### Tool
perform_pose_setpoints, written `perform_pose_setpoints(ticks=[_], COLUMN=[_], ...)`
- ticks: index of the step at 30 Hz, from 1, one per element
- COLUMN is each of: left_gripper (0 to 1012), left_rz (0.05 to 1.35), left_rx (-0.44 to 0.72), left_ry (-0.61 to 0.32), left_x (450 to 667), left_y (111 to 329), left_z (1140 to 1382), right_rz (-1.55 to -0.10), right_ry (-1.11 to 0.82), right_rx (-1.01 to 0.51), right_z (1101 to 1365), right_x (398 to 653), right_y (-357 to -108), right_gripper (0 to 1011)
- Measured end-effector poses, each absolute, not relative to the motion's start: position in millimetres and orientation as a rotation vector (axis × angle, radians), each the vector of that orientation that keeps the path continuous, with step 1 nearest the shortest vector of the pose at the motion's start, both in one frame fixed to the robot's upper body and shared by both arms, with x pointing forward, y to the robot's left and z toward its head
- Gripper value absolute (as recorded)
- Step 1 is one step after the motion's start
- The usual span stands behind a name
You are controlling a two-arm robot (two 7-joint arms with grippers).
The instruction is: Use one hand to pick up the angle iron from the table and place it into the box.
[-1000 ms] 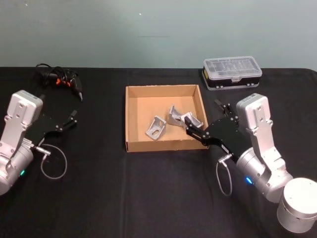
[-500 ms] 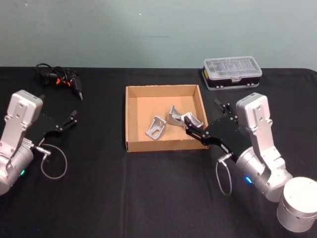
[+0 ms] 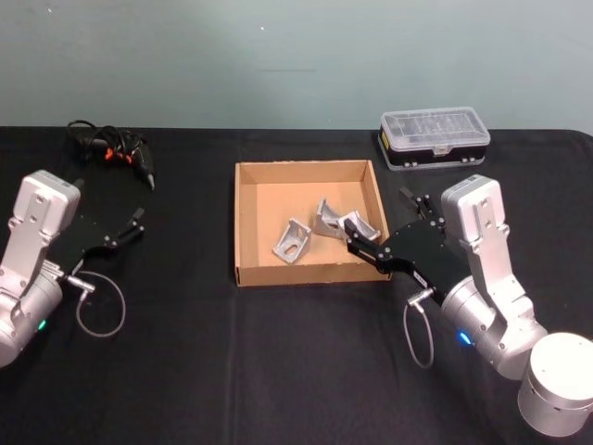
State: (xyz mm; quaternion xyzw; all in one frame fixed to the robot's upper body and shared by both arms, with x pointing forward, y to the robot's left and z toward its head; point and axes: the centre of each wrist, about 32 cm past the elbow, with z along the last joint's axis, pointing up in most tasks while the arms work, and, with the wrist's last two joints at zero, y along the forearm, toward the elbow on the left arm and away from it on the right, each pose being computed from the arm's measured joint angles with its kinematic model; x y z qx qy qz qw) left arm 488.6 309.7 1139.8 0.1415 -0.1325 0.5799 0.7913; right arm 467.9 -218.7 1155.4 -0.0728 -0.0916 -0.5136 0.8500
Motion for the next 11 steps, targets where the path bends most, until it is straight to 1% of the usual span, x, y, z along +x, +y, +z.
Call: perform_pose_setpoints(ticks=[11], left_gripper=[1000], left_rz=[1.248], left_rx=[0.304], left_ry=[-0.285], left_x=[488.6], left_y=[309.7], left_z=[1139.8], right_rz=[-1.082], right_ry=[-0.193], right_rx=[-0.153], right_z=[1155.5], right_x=[467.9], right_y=[-218.7], right_gripper=[1003])
